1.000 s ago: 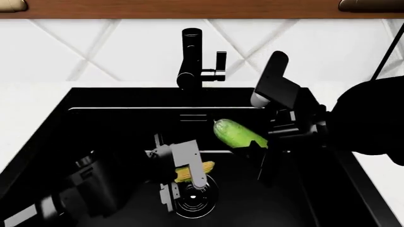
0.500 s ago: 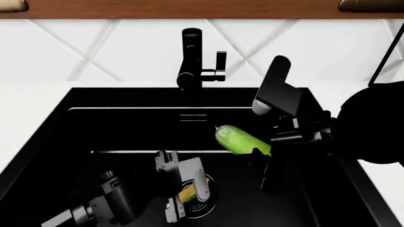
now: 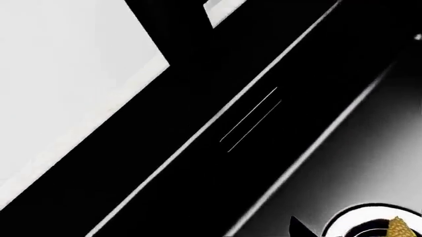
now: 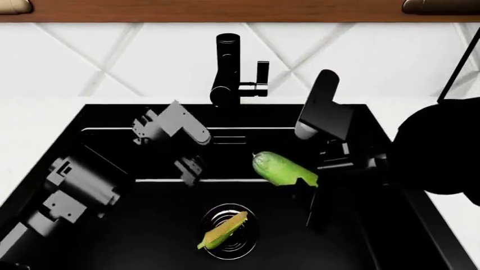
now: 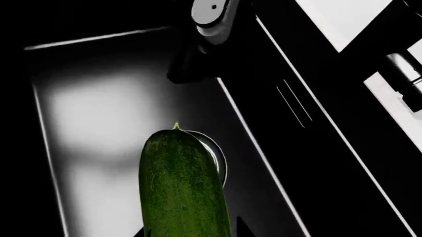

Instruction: Pick up the fruits and vegetables and place them in the sink. Turn on the sink faucet to wash them. Then turn the sink off and put them in the tray.

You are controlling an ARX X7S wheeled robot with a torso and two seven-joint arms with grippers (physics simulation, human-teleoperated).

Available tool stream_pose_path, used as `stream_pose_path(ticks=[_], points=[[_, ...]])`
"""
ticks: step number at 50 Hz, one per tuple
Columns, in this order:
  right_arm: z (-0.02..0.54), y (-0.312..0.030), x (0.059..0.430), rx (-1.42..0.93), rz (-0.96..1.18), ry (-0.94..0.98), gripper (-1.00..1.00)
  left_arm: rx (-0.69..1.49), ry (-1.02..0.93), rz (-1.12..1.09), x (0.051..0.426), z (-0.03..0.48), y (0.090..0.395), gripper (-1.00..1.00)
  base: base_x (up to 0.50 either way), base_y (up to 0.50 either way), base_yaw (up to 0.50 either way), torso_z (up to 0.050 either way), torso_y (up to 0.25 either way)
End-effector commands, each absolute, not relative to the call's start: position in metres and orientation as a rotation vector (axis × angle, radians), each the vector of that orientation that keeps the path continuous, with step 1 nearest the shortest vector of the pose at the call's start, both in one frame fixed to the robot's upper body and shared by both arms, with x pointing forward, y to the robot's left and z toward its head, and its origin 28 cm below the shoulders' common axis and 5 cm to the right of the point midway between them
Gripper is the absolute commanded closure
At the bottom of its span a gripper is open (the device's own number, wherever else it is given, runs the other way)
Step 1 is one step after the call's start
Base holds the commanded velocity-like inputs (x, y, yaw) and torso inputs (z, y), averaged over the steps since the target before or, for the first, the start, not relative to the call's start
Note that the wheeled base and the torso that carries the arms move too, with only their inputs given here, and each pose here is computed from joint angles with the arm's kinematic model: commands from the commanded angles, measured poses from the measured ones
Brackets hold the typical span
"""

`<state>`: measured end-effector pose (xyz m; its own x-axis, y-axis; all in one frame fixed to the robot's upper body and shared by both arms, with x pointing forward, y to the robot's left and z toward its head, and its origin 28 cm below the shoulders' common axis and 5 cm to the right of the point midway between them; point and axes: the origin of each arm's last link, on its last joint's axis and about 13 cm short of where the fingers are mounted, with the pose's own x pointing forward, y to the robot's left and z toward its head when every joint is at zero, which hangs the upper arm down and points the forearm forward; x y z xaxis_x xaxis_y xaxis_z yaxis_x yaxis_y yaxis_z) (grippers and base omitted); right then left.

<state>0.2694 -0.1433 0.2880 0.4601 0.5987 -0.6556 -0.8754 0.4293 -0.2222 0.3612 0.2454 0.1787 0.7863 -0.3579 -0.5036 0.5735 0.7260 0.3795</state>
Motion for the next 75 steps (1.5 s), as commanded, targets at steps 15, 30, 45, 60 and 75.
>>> stream_pose_path(ticks=[15,30,45,60,75], points=[[0.269,-0.134,0.281,-0.556,1.047,0.594,1.0,0.216,-0.181,0.04,0.398,0.285,0.285,-1.0,0.0,0.0,0.0,0.001,0.0],[0.23,-0.106,0.328,-0.151,0.986,0.719,1.0,0.132,-0.407,0.024,0.392,0.308,0.259,-1.0,0.0,0.0,0.0,0.0,0.0],[0.155,-0.081,0.335,-0.043,1.037,0.854,1.0,0.126,-0.388,-0.002,0.38,0.298,0.259,-1.0,0.0,0.0,0.0,0.0,0.001],[0.107,-0.081,0.345,-0.01,0.997,0.937,1.0,0.131,-0.359,-0.016,0.374,0.287,0.256,-1.0,0.0,0.0,0.0,0.0,0.0],[0.086,-0.092,0.341,-0.059,0.938,0.982,1.0,0.137,-0.347,-0.045,0.371,0.282,0.254,-1.0,0.0,0.0,0.0,0.001,0.0]])
